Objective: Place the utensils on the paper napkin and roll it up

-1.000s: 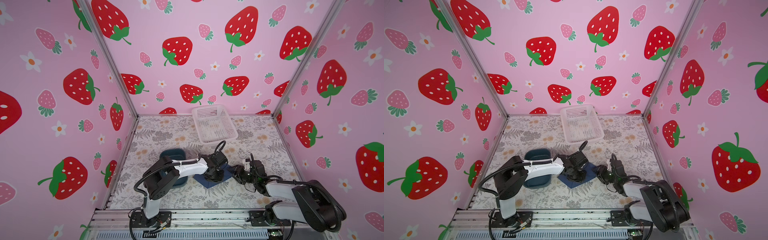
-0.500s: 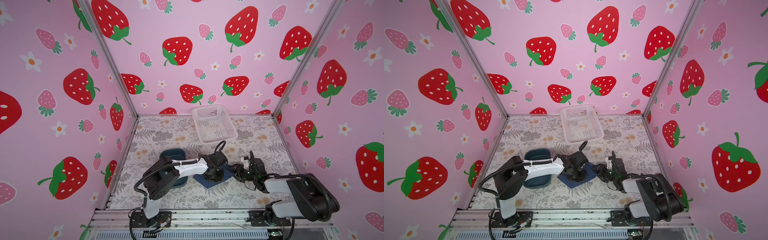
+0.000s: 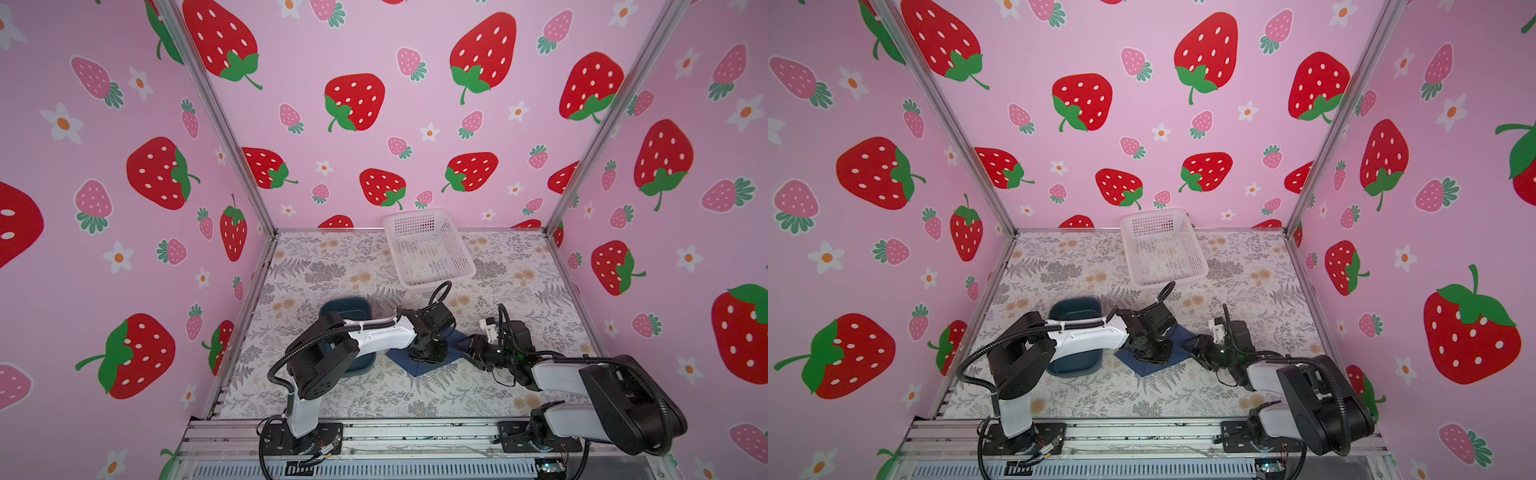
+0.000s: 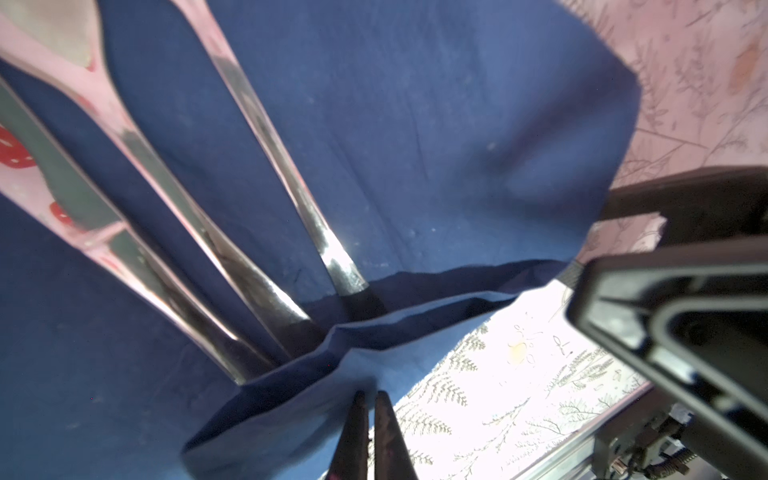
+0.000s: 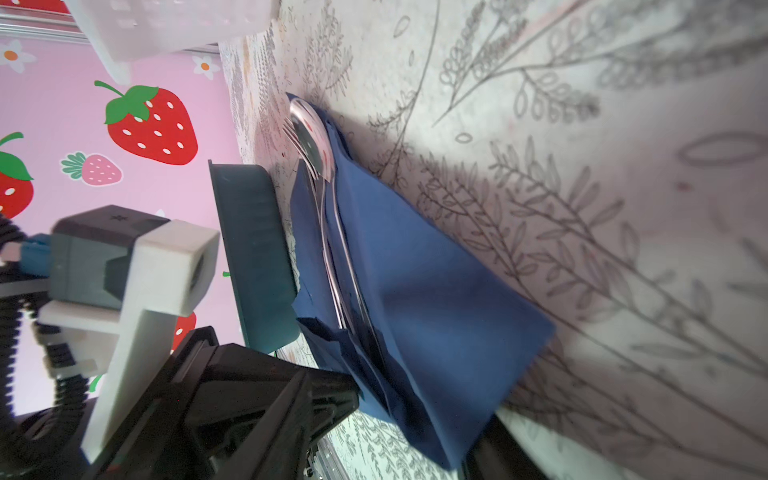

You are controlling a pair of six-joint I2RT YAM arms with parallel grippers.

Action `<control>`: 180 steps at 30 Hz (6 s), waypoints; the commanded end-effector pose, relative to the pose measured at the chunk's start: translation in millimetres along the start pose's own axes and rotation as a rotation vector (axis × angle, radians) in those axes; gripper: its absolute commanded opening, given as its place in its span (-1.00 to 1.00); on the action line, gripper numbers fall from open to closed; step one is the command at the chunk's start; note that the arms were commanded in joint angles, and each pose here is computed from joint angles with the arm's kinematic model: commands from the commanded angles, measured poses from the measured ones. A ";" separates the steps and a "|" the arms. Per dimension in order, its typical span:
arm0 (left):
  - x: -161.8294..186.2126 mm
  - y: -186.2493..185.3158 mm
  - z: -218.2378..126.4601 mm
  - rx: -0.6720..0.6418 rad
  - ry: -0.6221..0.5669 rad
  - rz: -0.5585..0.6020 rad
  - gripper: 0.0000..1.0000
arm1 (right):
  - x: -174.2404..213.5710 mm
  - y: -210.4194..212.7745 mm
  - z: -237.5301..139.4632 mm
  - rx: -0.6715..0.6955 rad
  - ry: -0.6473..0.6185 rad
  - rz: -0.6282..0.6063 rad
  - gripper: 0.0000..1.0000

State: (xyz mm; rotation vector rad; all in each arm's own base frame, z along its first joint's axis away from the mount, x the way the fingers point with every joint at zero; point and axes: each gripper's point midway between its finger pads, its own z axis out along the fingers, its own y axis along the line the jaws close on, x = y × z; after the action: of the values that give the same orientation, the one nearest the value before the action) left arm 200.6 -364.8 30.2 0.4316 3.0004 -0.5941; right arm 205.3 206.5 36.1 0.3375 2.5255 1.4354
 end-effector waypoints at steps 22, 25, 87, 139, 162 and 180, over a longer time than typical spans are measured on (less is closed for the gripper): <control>-2.5 4.3 -9.3 -0.021 -0.024 -0.002 -0.83 | 21.2 -12.0 -14.0 0.032 0.007 0.107 0.12; -2.1 4.7 -8.6 -0.022 -0.022 -0.004 -0.82 | 19.0 -18.4 -10.8 0.052 -0.002 0.143 0.11; -8.2 -23.3 -6.7 0.079 -0.053 0.037 -0.76 | -20.9 13.1 14.4 -0.031 -0.031 -0.109 -0.74; -10.6 6.9 0.5 0.041 -0.085 -0.082 -0.79 | 0.5 56.4 23.4 -0.049 0.004 -0.279 -0.81; -11.2 -12.8 -26.3 0.177 -0.158 -0.058 -0.77 | -3.8 52.0 26.5 -0.008 -0.067 -0.176 -0.83; -15.0 -20.3 -5.6 0.149 -0.112 -0.026 -0.80 | -6.4 48.7 24.9 -0.004 -0.072 -0.156 -0.81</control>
State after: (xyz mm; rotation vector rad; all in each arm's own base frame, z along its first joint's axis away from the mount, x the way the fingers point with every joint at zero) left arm 198.8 -379.3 33.5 0.3513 2.9022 -0.8330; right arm 222.3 251.8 63.8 0.1590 2.4437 1.3438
